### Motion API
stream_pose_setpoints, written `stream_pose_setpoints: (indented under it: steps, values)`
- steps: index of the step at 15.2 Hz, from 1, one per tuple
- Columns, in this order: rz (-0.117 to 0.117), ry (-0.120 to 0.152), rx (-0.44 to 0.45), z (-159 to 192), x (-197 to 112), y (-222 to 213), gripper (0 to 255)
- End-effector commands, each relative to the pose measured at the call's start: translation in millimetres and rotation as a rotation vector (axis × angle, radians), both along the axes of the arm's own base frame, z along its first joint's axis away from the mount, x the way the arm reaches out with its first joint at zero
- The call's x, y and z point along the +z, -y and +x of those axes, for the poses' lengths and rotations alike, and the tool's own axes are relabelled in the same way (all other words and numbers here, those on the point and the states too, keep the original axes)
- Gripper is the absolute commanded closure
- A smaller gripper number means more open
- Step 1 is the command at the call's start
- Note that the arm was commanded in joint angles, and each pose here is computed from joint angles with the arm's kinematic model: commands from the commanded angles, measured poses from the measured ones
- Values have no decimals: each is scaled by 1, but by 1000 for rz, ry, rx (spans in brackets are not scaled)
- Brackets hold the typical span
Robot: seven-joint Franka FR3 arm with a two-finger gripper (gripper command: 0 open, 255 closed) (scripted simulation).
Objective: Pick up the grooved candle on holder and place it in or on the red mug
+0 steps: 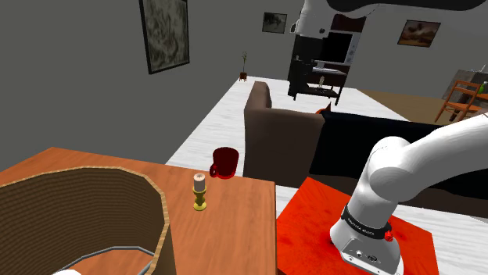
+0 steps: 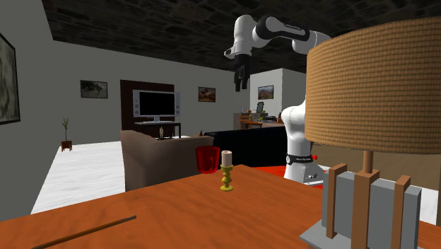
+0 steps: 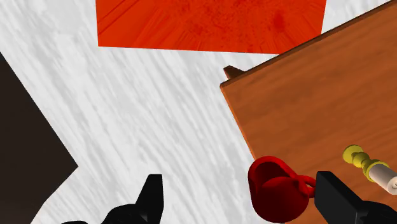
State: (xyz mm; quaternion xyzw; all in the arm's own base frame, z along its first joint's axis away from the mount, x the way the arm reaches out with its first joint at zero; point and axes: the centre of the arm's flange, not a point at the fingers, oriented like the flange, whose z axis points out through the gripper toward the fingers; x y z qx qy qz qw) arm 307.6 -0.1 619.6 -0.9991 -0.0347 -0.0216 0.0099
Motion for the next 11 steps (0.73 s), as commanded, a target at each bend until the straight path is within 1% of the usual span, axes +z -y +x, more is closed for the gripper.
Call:
stream_pose_setpoints:
  steps: [1,11]
  values:
    - [0,0,0,0,0,0,0]
    - [-2,-8,-29,39,-73,-104,0]
